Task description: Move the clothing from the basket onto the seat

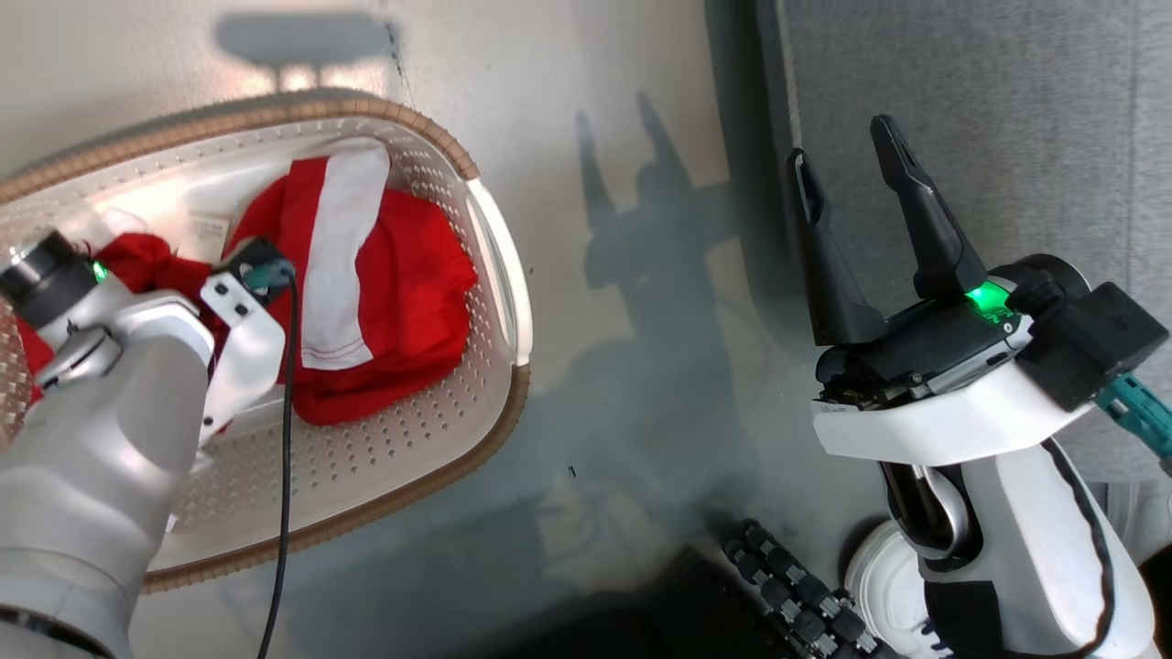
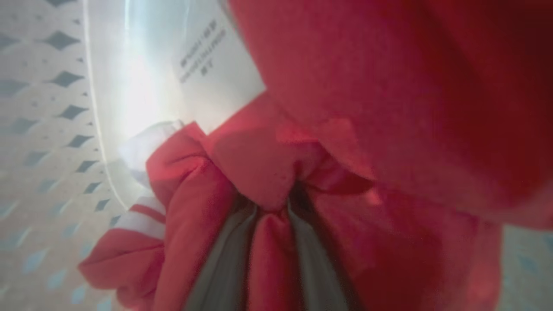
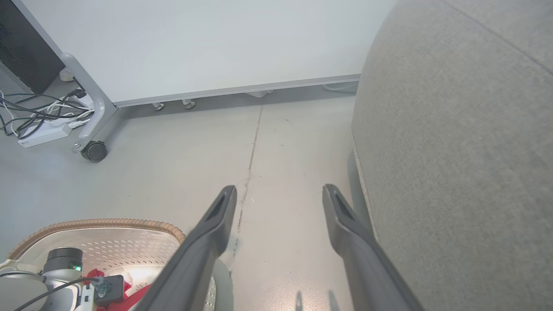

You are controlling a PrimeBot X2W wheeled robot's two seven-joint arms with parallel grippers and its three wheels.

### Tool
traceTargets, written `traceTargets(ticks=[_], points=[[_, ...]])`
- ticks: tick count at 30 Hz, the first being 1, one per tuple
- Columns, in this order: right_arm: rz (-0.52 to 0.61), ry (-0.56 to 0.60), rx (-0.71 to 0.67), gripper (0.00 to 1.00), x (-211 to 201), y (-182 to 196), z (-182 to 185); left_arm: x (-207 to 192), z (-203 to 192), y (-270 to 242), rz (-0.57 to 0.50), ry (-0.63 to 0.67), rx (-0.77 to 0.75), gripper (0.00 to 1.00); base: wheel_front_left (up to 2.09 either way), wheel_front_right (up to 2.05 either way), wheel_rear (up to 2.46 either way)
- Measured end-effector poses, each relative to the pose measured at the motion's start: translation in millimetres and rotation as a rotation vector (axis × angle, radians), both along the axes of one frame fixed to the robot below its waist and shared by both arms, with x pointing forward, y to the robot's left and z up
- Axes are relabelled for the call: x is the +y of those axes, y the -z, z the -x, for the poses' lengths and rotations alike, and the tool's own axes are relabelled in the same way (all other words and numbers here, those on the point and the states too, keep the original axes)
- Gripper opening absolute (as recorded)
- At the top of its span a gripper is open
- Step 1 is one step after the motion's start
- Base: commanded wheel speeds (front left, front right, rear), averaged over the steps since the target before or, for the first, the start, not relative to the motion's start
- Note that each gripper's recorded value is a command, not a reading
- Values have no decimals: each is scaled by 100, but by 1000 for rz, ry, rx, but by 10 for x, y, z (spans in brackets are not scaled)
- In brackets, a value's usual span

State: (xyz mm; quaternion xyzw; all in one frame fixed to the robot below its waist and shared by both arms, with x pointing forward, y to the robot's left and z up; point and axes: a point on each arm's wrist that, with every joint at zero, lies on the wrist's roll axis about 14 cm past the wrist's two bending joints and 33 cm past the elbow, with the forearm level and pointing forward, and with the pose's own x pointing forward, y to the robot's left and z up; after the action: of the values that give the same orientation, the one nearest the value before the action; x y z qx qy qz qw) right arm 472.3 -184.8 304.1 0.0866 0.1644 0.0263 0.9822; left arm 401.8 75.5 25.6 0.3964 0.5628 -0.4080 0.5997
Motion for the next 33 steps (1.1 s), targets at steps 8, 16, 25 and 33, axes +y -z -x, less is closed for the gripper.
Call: traceTargets(ticks=[8, 16, 25, 33], points=[[59, -31, -54, 100, 13, -278, -25, -160, 89, -399, 62, 2, -41, 0, 0, 0, 0], [97, -65, -135, 100, 114, -683, 4, -359, 15, -1047, 203, -118, -140, 0, 0, 0, 0], [100, -94, -217, 100, 272, -1112, 149, -347, -220, -1903, 380, -280, -334, 0, 0, 0, 0], [53, -134, -292, 100, 508, -1483, 351, -311, -464, -2830, 637, -425, -614, 0, 0, 0, 0]])
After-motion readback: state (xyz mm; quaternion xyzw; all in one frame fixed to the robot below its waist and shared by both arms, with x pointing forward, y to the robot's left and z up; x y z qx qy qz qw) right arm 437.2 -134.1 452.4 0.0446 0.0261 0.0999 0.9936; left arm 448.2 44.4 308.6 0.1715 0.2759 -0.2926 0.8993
